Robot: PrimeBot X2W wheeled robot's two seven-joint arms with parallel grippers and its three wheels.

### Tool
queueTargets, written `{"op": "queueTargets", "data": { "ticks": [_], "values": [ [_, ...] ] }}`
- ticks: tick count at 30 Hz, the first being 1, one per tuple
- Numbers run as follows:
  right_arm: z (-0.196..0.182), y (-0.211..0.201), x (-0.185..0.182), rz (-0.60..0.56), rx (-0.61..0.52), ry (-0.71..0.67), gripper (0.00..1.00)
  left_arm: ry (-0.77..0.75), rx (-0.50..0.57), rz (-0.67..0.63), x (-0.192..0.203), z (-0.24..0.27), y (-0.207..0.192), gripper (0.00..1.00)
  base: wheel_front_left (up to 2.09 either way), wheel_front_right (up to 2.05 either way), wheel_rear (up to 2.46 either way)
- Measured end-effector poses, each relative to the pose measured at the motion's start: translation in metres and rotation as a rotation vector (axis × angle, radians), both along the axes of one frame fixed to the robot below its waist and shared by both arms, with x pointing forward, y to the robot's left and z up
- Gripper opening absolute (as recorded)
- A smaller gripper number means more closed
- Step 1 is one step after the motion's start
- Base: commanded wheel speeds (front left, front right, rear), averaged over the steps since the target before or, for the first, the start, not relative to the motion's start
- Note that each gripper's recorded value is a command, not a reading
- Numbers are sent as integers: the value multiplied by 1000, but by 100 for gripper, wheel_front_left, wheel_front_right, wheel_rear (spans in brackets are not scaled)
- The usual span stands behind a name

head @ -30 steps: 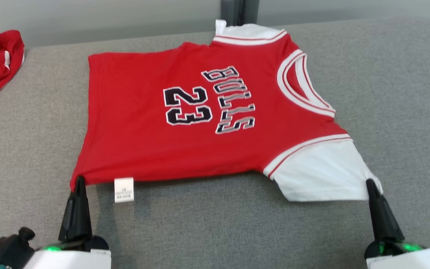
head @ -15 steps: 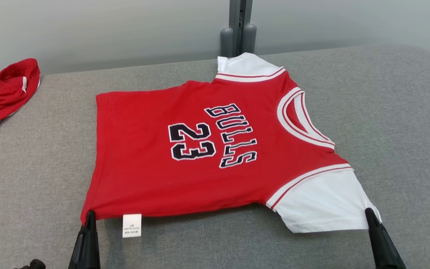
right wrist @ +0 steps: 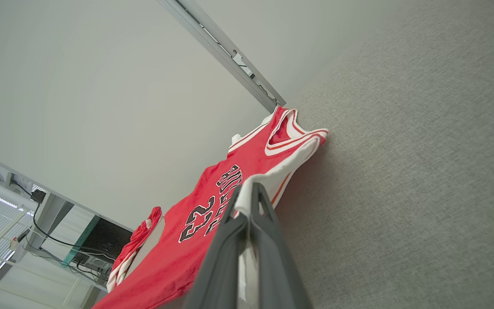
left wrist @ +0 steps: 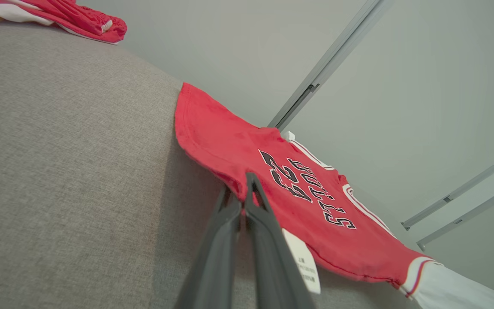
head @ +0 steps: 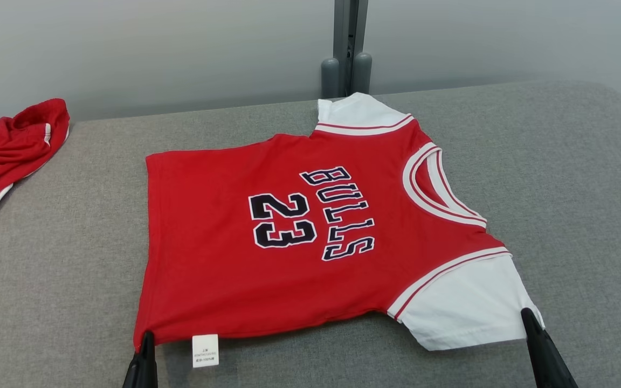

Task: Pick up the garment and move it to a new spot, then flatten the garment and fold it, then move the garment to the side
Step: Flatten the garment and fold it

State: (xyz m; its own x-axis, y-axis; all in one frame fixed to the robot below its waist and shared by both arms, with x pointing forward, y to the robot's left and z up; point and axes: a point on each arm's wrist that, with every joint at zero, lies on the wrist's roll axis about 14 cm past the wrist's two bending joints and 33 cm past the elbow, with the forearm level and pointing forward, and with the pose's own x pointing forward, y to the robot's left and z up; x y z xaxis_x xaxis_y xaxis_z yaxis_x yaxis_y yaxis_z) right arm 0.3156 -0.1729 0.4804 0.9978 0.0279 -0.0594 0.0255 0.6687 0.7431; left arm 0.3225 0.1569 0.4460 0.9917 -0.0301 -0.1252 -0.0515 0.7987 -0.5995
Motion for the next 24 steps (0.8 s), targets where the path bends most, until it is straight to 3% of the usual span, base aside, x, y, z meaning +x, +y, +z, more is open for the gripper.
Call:
{"op": "queueTargets", "data": {
  "ticks": [13,24],
  "values": [
    [-5,2,3,6,6,14,0,27,-6,-11,-2,-7,-1,0,0,0,0],
    [-22,-2,34,-6,17,58,0,63,-38,-21,31,-19,-3,0,0,0,0]
  ]
}}
